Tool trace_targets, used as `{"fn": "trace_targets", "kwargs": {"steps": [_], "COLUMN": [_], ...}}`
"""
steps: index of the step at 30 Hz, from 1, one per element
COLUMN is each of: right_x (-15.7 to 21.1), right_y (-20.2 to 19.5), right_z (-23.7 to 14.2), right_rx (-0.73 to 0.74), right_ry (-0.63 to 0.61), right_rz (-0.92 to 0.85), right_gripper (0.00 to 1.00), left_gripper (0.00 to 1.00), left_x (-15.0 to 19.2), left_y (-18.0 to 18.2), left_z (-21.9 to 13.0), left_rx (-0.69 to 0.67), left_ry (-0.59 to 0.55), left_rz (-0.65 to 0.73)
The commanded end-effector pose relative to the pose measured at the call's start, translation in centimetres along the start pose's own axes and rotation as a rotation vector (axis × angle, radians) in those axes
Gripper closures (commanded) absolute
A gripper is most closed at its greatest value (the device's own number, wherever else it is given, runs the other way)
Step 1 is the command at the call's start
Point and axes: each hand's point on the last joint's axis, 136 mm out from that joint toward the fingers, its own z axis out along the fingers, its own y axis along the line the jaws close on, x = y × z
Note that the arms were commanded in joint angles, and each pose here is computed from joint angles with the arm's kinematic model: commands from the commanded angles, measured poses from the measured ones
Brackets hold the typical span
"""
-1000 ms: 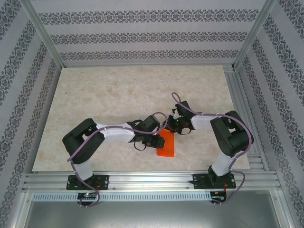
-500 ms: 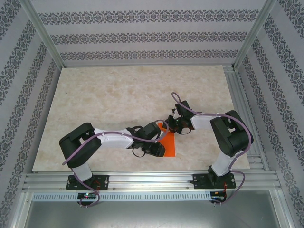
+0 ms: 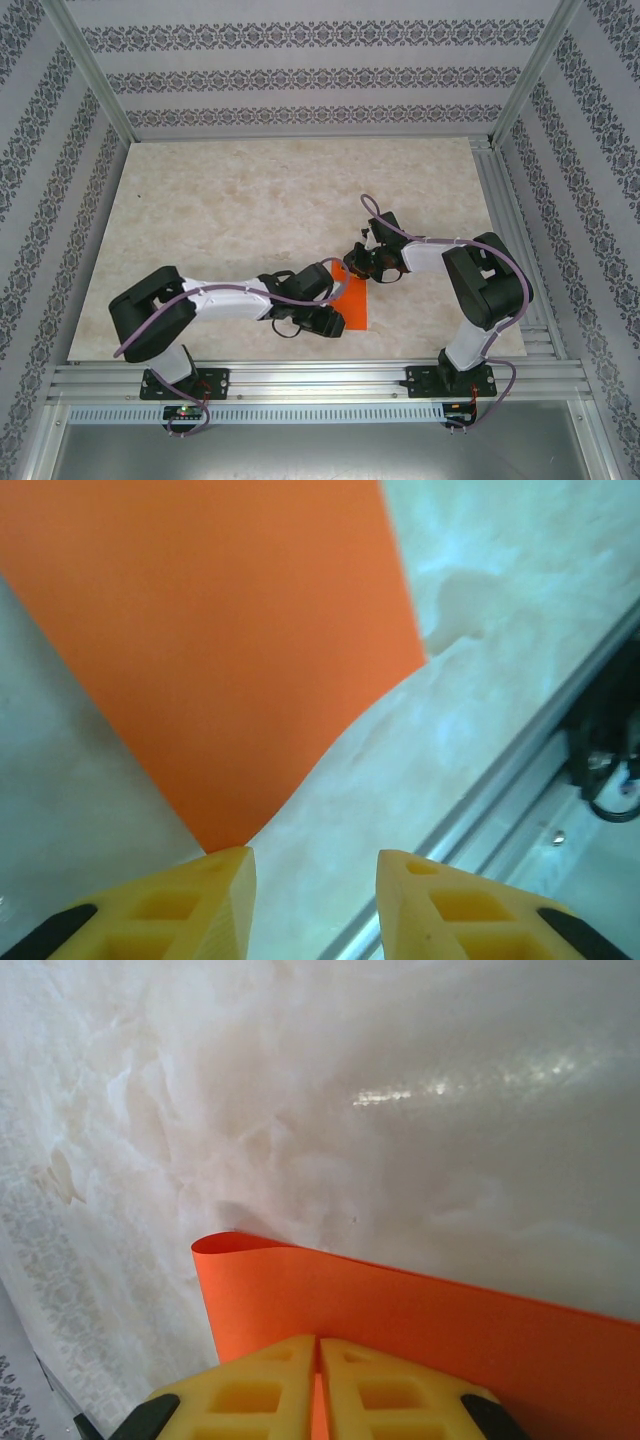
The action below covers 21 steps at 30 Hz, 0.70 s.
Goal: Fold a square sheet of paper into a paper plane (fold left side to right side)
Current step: First fold the square sheet of paper in half at the center of the table, then hold the square sheet of paper at the center of the table.
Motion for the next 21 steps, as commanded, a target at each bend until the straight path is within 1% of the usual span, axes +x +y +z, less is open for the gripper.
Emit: {"fn": "trace_targets", "kwargs": {"steps": [1,3,5,10,15,21], "right_x": [0.6,0.6,0.5,0.5,0.5,0.3], "right_y": [-3.3,-3.2,-3.1,-3.1,-3.0,-2.4], "right_z": [1.0,1.0,1.0,0.8,0.8,0.6], "right_rx": [0.130,0.129,0.127,0.129,0.128,0.106], "right_ry": [0.001,0.001,0.001,-0.001,0.000,-0.008], "right_rz": [0.018,0.017,0.016,0.014,0.010,0.001], "right_gripper": [0.88,0.88,0.87,0.88,0.88,0.87], "left_gripper": [0.60,0.58,0.58,0.59,0.61,0.62], "left_x": [-3.8,-5.4,-6.4,-7.7,-8.2,-7.2], "left_y": [-2.8,-3.5,-3.5,-3.4,-2.5,-0.4], "left_z": [-3.7,-5.0,-5.2,-2.9,-0.2,1.8], "left_rx": [0.093,0.134,0.145,0.173,0.178,0.134], "left_ry": [-0.119,-0.160,-0.167,-0.137,-0.102,-0.056], "left_rz": [0.016,0.020,0.019,0.022,0.004,-0.027]}}
